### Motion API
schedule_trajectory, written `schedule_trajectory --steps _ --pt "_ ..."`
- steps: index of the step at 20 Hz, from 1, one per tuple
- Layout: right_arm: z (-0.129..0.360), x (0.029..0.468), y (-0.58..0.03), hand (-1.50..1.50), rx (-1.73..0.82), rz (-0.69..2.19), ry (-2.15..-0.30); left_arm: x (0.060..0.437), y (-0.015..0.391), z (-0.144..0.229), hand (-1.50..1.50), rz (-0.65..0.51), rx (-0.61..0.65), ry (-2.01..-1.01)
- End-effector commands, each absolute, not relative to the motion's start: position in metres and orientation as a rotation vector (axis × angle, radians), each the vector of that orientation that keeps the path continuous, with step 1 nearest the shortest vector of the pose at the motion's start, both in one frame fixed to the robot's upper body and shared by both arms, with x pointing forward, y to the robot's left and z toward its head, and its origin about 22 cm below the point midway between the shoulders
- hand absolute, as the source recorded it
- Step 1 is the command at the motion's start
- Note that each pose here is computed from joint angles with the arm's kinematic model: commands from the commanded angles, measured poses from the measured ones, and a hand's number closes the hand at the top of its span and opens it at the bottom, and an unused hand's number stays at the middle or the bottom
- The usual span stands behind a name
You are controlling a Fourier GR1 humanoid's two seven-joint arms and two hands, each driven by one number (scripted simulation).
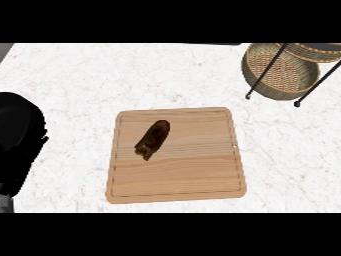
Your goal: Pick the cupcake from the cutting board and place it in the tiered basket
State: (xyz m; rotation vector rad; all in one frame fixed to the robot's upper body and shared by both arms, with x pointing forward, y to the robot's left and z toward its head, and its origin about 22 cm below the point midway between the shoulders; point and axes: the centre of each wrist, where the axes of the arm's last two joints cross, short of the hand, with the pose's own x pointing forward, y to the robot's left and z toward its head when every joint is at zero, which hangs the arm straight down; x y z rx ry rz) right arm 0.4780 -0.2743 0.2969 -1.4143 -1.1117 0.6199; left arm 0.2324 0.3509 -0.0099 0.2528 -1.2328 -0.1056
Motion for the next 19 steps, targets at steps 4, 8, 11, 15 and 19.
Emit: schedule_trajectory --steps 4,8,11,15,19 --pt "0.344 0.463 -0.306 -1.50 -1.330 0.242 -1.190 0.226 0.346 -0.015 0.00 -0.095 0.258 -1.207" --pt "0.349 0.452 -0.340 -1.50 -1.180 0.071 -1.212 0.227 0.356 -0.015 0.00 -0.050 0.273 -1.195" --pt "0.336 0.442 -0.374 -1.50 -1.070 -0.072 -1.307 0.222 0.354 -0.017 0.00 -0.058 0.276 -1.192" --pt "0.342 0.421 -0.411 -1.50 -0.952 -0.170 -1.455 0.208 0.353 -0.018 0.00 -0.035 0.289 -1.173" --pt "0.305 0.400 -0.458 -1.50 -0.811 -0.126 -1.450 0.196 0.363 -0.026 0.00 0.000 0.317 -1.145"
